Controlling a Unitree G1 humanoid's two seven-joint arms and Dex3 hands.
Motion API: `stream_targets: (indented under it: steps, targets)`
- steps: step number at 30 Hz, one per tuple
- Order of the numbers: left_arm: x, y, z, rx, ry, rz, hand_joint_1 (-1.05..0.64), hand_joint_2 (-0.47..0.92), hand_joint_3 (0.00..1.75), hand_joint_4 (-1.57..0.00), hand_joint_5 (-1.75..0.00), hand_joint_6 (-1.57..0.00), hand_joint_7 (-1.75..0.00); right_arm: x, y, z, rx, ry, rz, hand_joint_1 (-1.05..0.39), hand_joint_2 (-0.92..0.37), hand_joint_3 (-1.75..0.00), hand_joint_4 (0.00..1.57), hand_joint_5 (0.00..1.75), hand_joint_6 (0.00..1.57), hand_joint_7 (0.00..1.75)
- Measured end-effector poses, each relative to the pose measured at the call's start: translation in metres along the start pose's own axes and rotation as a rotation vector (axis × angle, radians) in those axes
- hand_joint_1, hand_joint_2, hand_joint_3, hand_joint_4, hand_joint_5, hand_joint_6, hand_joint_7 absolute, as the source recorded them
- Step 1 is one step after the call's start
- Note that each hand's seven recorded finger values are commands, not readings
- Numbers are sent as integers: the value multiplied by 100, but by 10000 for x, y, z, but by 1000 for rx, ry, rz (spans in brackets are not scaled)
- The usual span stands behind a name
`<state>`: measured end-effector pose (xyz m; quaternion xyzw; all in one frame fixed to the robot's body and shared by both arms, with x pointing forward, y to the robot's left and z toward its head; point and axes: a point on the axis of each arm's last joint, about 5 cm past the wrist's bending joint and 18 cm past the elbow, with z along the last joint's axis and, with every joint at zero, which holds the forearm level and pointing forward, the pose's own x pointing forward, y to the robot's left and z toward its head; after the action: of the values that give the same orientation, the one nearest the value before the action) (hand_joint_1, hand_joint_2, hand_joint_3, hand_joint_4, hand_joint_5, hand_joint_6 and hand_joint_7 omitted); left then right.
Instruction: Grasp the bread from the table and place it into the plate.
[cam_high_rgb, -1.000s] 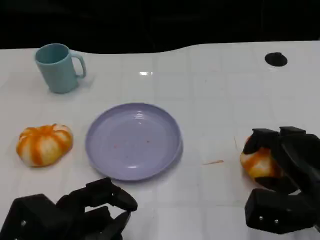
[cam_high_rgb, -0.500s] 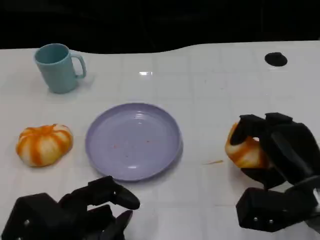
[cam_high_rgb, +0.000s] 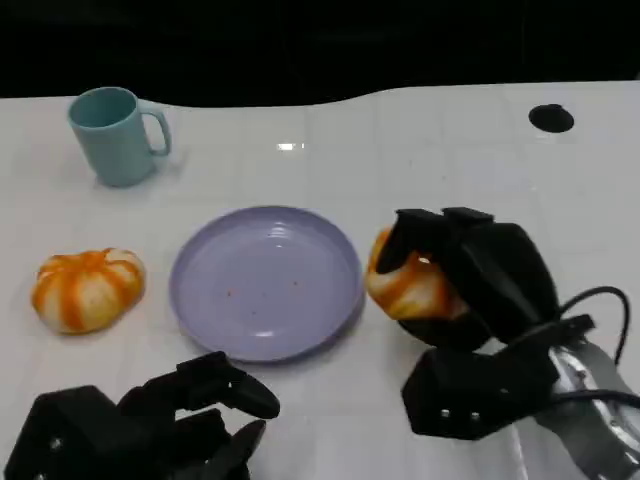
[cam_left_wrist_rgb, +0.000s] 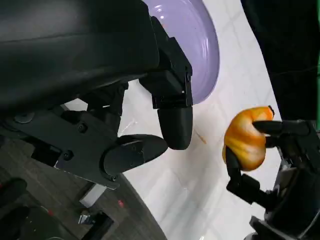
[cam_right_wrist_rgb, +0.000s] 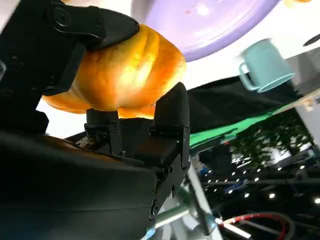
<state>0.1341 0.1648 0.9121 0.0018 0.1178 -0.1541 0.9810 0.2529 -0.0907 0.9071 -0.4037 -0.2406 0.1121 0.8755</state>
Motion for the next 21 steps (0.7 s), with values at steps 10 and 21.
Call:
stream_targets:
  steps: [10, 21]
  targets:
    - [0, -2, -10, -4, 4, 0, -23, 76, 74, -68, -175, -59, -133, 218, 216, 132, 61, -53, 81, -12, -27, -137, 98, 175, 80, 160]
    - [-38, -14, -43, -4, 5, 2, -20, 77, 75, -66, -175, -59, -134, 398, 363, 264, 75, -99, 116, -14, -34, -122, 98, 175, 71, 174]
